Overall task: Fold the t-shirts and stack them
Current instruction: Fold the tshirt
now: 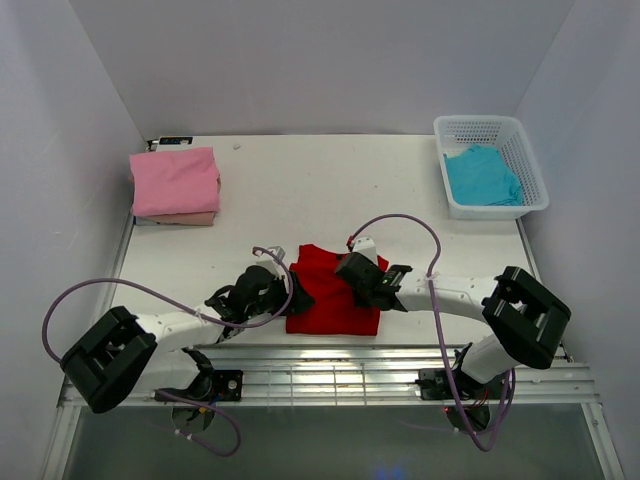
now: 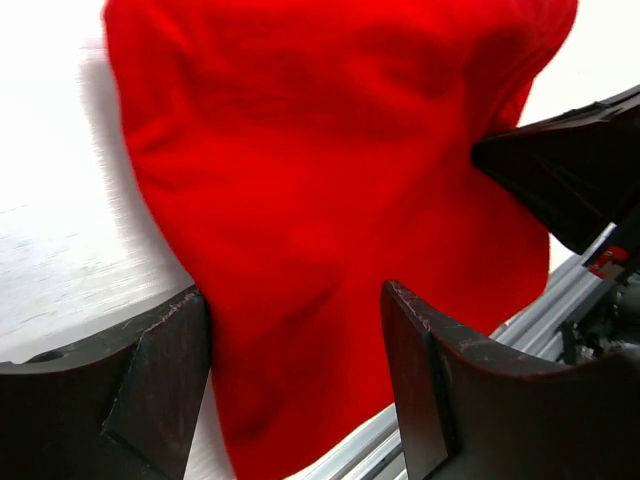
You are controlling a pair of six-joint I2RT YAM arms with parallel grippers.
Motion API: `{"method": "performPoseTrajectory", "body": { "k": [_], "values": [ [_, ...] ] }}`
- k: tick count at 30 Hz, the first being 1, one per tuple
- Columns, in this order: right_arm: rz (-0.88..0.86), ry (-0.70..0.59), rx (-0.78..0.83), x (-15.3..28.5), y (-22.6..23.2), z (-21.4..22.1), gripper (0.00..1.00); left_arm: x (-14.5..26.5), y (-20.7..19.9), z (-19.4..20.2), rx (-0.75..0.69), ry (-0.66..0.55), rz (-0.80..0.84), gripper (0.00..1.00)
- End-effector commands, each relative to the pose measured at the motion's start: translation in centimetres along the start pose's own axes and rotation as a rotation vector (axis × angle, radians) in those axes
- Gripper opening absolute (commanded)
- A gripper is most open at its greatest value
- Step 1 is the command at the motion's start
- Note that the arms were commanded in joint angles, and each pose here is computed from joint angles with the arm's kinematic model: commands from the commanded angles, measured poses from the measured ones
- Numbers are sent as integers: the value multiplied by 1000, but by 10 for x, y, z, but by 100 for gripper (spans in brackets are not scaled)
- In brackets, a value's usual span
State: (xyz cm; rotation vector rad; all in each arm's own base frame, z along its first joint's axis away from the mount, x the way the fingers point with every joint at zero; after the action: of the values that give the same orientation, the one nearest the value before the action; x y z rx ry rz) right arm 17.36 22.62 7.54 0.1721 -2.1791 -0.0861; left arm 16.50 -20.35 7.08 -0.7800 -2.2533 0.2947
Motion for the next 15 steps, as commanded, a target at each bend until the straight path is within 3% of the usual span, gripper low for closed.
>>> {"method": "performPoseTrajectory", "body": {
  "k": [1, 15],
  "values": [
    [27, 47, 12, -3, 0, 11, 8, -2, -4, 10, 29, 23, 66, 75],
    [14, 52, 30, -5, 9, 12, 8, -32, -17, 11, 59, 46, 120, 74]
  ]
}}
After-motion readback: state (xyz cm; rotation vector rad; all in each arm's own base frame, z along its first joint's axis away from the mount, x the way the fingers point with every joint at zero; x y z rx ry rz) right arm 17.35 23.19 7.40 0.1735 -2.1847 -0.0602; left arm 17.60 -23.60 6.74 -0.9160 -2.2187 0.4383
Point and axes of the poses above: each gripper's point midway between its finger pads, its own x axis back along the fingers, its own y axis along the line the jaws close on, z = x × y, the point moved 6 cm from there along x, back along the fingers, and after that the axes turned 14 degrees about -x, right-handed, at the moved point
